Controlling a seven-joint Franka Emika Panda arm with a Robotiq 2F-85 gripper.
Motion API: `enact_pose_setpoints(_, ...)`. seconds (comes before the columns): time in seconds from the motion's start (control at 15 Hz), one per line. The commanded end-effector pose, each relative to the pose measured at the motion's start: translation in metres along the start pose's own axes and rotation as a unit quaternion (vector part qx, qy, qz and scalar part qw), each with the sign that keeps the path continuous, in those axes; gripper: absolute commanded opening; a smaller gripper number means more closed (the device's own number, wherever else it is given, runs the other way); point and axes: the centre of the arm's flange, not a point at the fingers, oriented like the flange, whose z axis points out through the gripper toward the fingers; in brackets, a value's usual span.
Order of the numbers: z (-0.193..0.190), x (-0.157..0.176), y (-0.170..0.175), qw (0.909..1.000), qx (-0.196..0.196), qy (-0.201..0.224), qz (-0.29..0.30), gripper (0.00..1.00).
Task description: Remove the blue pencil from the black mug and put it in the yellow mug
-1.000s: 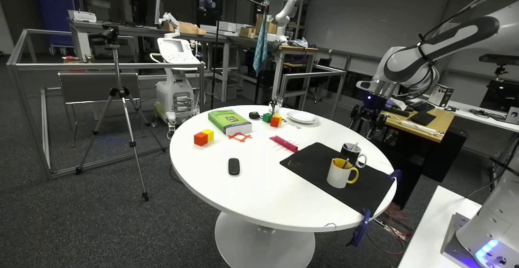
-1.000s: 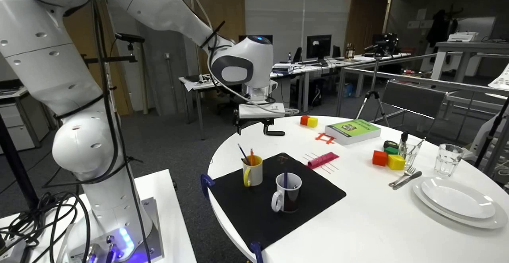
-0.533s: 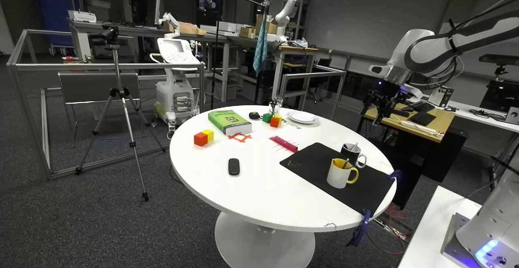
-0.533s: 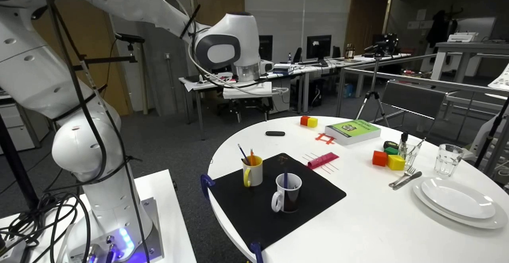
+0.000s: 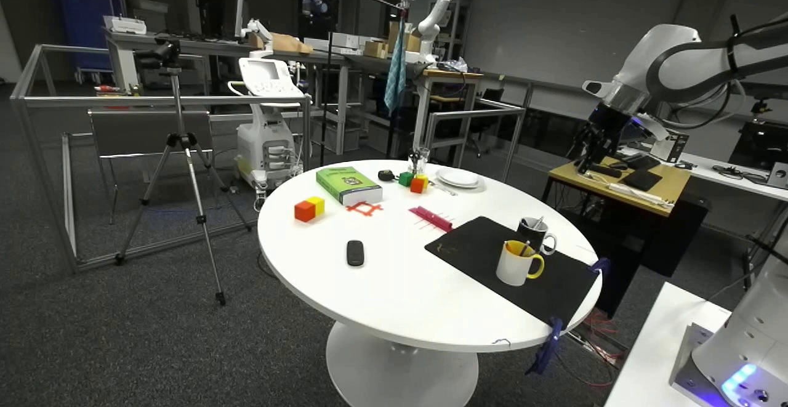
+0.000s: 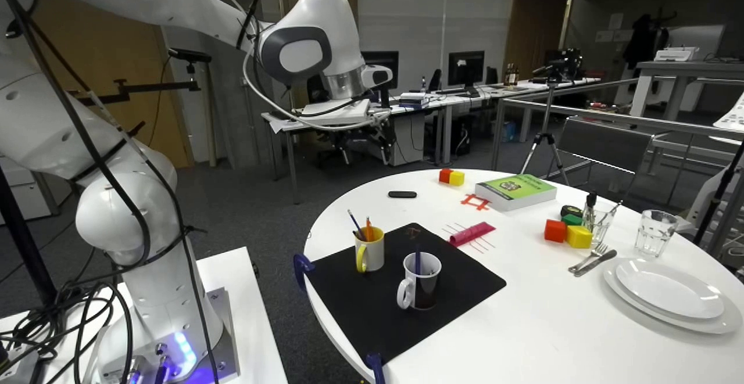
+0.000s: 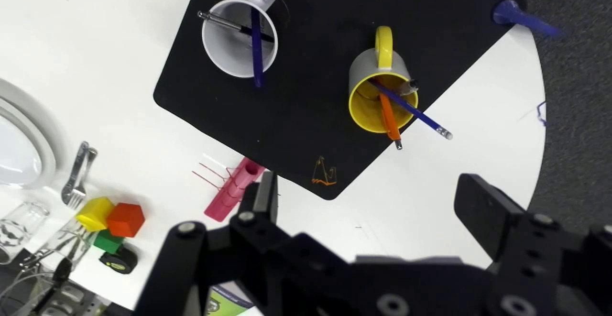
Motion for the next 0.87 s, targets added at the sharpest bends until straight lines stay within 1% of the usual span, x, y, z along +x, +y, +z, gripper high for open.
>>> enact_pose_setpoints(0.0,-0.0161,-0.0135,-0.009,0.9977,-0.022,0.002,0.065,1.0)
enact_pose_setpoints(0.33,-0.0215,-0.0182,-0.0069,0.9892,-0.026,0.018,0.143,1.0)
enact_pose_setpoints(0.4,-0.0139,-0.0091,-0.0017,0.9926,-0.017,0.009,0.119,1.0)
enact_pose_setpoints(0.8,-0.0124,-0.0089,-0.0019,0.9926,-0.013,0.01,0.12,1.0)
